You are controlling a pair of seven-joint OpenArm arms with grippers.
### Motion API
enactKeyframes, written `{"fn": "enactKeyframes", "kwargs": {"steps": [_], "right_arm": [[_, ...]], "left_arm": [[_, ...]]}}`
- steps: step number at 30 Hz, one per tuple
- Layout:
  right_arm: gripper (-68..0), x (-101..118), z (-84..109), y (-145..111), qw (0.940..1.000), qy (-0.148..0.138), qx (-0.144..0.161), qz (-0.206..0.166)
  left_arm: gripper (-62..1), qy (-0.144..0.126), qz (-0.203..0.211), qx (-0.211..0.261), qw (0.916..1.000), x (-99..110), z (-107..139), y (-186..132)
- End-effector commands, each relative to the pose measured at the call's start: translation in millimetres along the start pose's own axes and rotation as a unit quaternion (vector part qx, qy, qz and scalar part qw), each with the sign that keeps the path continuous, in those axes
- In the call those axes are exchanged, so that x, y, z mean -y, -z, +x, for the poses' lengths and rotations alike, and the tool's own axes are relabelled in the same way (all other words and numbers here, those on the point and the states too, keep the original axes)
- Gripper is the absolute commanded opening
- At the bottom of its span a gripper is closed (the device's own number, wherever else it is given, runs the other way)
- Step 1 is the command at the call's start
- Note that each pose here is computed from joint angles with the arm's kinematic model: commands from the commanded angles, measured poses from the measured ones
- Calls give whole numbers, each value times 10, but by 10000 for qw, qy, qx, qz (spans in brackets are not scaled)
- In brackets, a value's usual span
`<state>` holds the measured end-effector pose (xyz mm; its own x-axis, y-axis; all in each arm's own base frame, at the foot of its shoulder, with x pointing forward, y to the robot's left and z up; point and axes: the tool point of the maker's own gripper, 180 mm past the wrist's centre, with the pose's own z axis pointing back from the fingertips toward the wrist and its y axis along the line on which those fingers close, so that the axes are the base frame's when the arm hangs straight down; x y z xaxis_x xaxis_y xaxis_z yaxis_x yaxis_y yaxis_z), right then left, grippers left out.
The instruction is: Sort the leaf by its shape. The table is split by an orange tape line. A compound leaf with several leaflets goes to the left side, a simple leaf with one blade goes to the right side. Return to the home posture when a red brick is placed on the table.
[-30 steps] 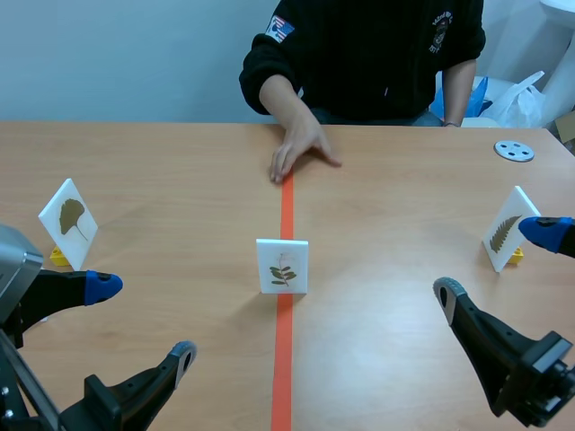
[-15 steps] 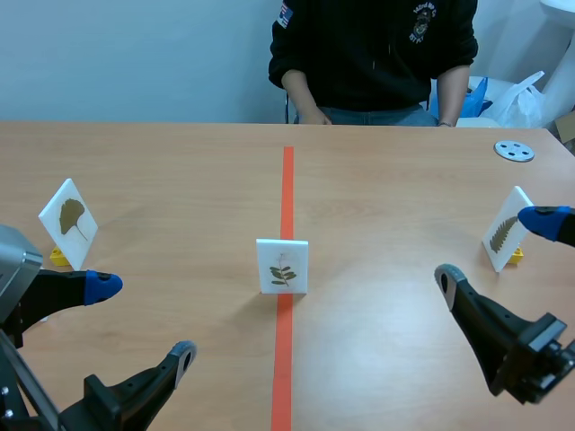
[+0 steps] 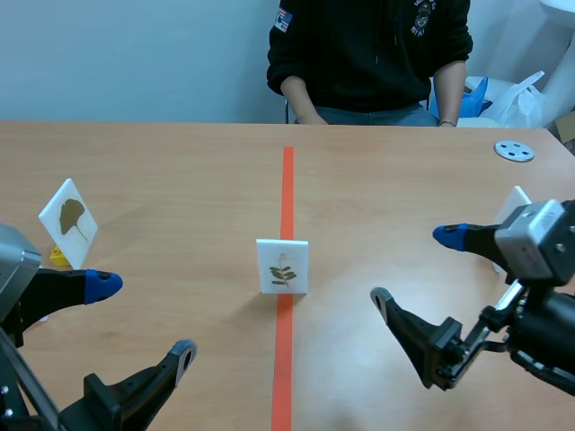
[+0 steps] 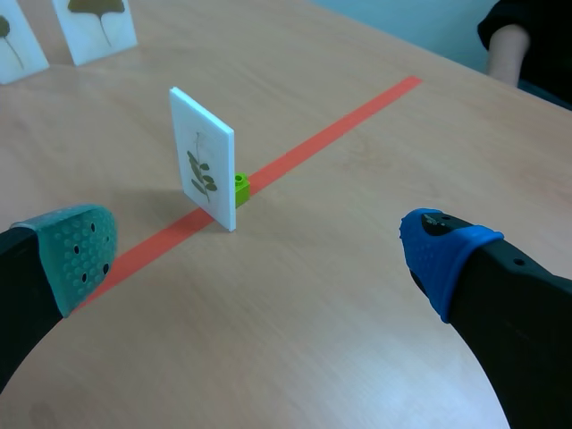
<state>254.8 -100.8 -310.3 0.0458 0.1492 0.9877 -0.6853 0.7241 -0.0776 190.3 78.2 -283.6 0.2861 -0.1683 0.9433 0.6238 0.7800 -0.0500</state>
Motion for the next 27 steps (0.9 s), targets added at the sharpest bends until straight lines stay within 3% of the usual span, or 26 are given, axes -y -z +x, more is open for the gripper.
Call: {"fn": "enactKeyframes", "kwargs": {"steps": [1, 10, 27], "right_arm": [[4, 99, 120, 96, 9996, -86, 241, -79], [4, -31, -63, 636, 9996, 62, 241, 113], [4, -242, -322, 1381, 9997, 140, 26, -174]], "left_arm": [[14, -9, 12, 201, 9998, -8, 101, 11], [14, -9, 13, 201, 9998, -8, 101, 11], [14, -9, 15, 201, 9998, -8, 101, 11]]}}
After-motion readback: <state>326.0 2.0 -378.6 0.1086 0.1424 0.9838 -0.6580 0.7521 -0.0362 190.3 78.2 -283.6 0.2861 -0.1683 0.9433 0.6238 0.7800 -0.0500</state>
